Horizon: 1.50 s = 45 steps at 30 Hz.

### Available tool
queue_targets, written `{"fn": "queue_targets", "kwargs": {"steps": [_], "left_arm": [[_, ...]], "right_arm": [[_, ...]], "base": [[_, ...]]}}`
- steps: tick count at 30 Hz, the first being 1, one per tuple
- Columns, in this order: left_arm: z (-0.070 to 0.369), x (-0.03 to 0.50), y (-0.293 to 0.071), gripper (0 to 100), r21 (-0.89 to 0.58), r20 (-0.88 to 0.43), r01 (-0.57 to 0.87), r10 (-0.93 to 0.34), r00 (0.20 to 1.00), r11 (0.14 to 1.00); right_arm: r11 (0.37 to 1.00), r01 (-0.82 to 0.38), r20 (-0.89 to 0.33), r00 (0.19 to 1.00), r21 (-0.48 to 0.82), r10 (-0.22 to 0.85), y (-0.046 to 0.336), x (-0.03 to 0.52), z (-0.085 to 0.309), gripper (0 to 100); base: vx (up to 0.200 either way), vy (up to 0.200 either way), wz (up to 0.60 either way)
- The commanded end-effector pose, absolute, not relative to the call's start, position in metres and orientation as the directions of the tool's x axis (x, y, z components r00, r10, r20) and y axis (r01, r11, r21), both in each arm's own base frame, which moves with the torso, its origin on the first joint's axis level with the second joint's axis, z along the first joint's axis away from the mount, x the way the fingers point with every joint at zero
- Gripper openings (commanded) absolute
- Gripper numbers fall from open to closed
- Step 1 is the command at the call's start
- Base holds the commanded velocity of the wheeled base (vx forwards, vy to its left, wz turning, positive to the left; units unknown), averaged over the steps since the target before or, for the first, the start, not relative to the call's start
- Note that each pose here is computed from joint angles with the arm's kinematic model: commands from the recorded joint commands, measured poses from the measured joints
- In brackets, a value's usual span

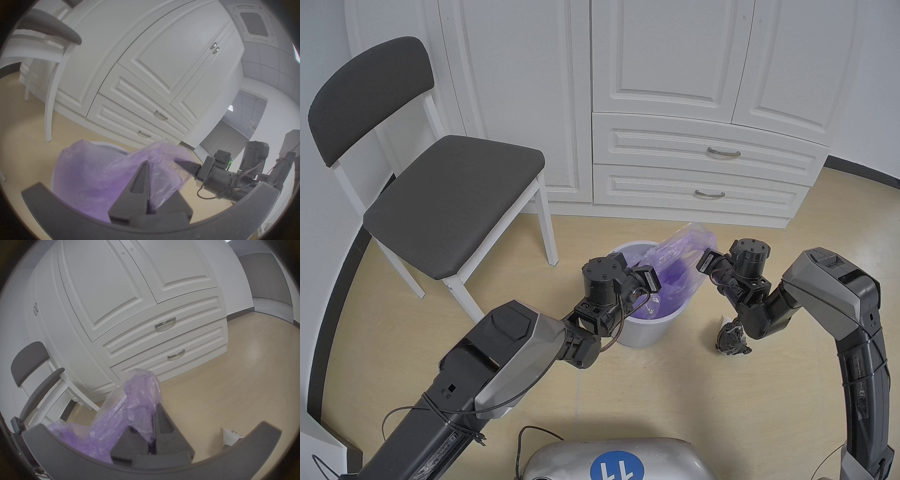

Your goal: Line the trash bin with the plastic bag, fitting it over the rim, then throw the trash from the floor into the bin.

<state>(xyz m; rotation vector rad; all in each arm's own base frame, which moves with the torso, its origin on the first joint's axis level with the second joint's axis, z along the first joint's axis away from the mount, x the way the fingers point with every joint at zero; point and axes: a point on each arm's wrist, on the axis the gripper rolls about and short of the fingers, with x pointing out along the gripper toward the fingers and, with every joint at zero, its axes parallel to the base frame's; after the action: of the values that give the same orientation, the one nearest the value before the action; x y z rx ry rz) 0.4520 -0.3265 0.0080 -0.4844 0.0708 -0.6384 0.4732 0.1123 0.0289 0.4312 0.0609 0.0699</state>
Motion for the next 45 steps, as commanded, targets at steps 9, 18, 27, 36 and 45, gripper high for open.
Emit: {"fn": "queue_targets", "kwargs": {"steps": [9,18,27,36,45], "left_arm": [[-0.009,0.456,-0.327,0,-0.529,0.029,0.551,-0.635,0.772,0.645],[-0.02,0.462,-0.318,0,-0.561,0.01,0.543,-0.651,0.759,0.625],[-0.012,0.471,-0.305,0,-0.547,0.026,0.537,-0.628,0.778,0.642],[0.009,0.48,-0.277,0,-0.38,-0.078,0.521,-0.588,0.805,0.764],[0.026,0.48,-0.247,0,-0.252,-0.128,0.505,-0.545,0.828,0.826]], "right_arm": [[0.902,-0.062,-0.02,0.997,0.427,0.078,0.111,0.473,0.034,0],[0.9,-0.096,-0.021,0.993,0.425,0.116,0.113,0.467,0.029,0],[0.927,-0.123,-0.069,0.985,0.356,0.157,0.107,0.456,0.018,0],[0.976,-0.106,-0.133,0.982,0.19,0.133,0.075,0.442,0.021,0],[0.993,-0.092,-0.281,0.954,0.07,0.108,0.058,0.425,0.016,0]], "base": [[0.0,0.0,0.0],[0.0,0.0,0.0],[0.0,0.0,0.0],[0.0,0.0,0.0],[0.0,0.0,0.0]]}}
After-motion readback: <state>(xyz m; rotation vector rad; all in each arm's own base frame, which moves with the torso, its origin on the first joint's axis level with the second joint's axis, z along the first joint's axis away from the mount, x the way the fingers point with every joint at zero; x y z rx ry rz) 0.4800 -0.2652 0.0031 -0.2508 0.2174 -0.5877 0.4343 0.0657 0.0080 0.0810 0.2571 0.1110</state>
